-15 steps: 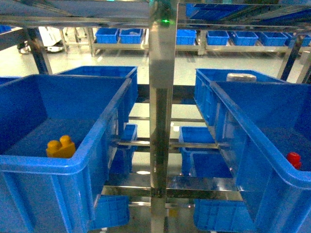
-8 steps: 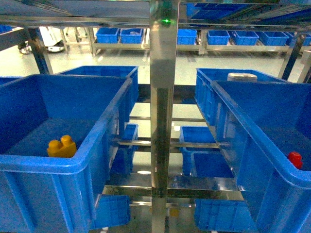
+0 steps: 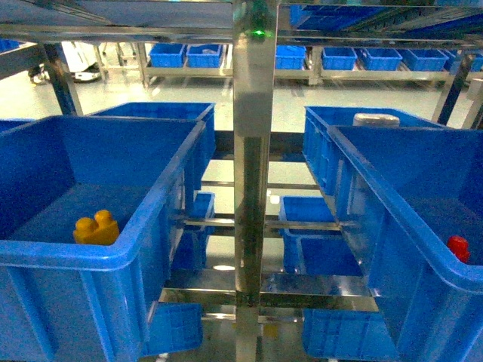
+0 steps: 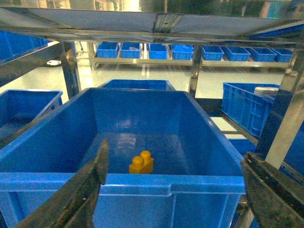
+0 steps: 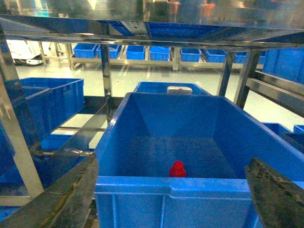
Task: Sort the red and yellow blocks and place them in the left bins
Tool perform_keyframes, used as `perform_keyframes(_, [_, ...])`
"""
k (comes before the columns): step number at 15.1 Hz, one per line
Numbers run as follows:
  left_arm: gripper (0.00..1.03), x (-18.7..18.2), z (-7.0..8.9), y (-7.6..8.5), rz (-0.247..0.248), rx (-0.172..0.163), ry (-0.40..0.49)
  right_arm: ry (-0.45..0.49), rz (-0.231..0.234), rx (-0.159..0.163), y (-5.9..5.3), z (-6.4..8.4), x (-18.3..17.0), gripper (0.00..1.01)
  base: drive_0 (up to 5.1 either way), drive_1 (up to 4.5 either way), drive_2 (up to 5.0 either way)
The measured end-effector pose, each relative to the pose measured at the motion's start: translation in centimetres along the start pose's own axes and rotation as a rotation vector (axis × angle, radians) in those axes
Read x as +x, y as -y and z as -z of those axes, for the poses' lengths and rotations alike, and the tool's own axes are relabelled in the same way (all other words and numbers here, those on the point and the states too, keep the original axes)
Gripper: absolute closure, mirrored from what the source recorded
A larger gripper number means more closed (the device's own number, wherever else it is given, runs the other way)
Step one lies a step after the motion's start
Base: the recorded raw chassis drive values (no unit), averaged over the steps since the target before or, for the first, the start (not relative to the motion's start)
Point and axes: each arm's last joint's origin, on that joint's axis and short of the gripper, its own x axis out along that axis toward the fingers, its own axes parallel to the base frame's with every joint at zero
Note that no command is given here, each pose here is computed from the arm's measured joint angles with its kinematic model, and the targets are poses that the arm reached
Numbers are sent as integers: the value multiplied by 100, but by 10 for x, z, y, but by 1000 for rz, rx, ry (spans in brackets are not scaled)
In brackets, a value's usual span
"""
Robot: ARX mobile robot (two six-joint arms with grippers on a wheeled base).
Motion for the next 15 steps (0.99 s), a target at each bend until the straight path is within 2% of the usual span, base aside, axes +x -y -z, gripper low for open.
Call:
perform_keyframes(1, [7,0,0,0,0,0,0,0,0,0,0,0,0,1,0,0,0])
perform_keyframes(2, [4,0,0,0,0,1,0,0,0,0,0,0,0,4,0,0,0])
perform_keyframes(15, [5,0,0,0,0,1,0,0,0,0,0,0,0,3,0,0,0])
